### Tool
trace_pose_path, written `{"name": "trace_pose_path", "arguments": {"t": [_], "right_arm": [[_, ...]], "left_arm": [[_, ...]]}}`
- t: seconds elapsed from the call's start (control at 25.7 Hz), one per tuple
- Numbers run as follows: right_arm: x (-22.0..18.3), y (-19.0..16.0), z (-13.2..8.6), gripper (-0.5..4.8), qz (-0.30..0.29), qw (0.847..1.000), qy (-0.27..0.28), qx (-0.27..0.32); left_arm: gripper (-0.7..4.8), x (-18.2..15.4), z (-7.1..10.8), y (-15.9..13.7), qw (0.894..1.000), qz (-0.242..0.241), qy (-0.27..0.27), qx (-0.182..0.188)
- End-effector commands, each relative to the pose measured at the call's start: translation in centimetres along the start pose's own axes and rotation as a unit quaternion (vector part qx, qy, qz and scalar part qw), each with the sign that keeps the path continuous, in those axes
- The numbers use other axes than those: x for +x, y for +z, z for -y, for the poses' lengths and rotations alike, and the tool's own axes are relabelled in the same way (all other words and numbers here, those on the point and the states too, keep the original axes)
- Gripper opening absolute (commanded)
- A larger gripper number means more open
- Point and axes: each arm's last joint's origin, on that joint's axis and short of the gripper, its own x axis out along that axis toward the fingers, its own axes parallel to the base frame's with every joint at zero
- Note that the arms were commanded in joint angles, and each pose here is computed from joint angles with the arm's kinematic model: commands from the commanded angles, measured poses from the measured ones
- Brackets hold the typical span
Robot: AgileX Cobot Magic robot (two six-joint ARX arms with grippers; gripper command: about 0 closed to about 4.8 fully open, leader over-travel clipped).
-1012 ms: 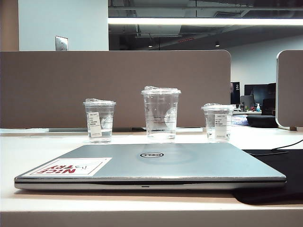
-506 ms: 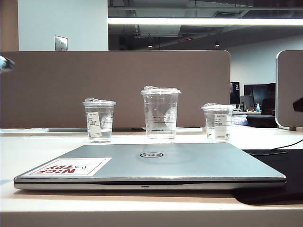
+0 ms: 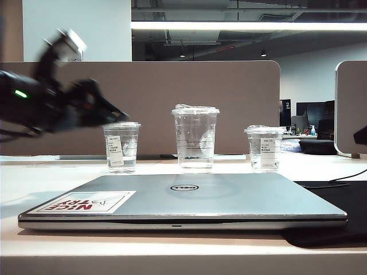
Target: Pick up the coffee cup on the middle and place it on the left side of the laptop.
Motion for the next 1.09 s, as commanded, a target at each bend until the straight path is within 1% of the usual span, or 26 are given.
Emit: {"name": "trace_pose_path", "arguments": {"t": [0.04, 0.16, 0.27, 0.31, 0.35, 0.55, 0.74, 0.93, 1.09], "right_arm": [[0.1, -0.1, 0.0, -0.05, 0.000, 1.000, -0.001, 0.000], [0.1, -0.1, 0.0, -0.05, 0.001, 1.000, -0.001, 0.000], [0.1, -0.1, 0.0, -0.05, 0.001, 1.000, -0.001, 0.000], [0.1, -0.1, 0.0, -0.05, 0.001, 1.000, -0.001, 0.000], [0.1, -0.1, 0.0, -0.05, 0.001, 1.000, -0.001, 0.000], [0.1, -0.1, 0.0, -0.05, -0.002, 1.000, -0.001, 0.000], [0.1, -0.1, 0.0, -0.05, -0.003, 1.000, -0.001, 0.000], [0.2, -0.2, 0.0, -0.05, -0.009, 1.000, -0.001, -0.001], [0.2, -0.2, 0.0, -0.05, -0.010, 1.000, -0.001, -0.001]], "left_arm": [[4.79, 3.2, -0.9, -0.4, 0.998, 0.005, -0.059, -0.009], [4.79, 6.0, -1.5, -0.9, 0.996, 0.003, -0.093, -0.009], [4.79, 8.3, -1.9, -1.5, 0.995, 0.005, -0.102, -0.005], [4.79, 9.5, -2.0, -1.7, 0.993, 0.007, -0.118, -0.002], [4.79, 10.1, -2.1, -1.8, 0.993, 0.008, -0.121, -0.002], [4.79, 12.6, -1.8, -2.2, 0.990, 0.014, -0.142, 0.004], [4.79, 15.6, -0.6, -2.4, 0.986, 0.026, -0.165, 0.014], [4.79, 17.2, -0.3, -2.4, 0.991, 0.032, -0.131, 0.017], [4.79, 18.6, -0.4, -2.5, 0.990, 0.041, -0.137, 0.018]]}}
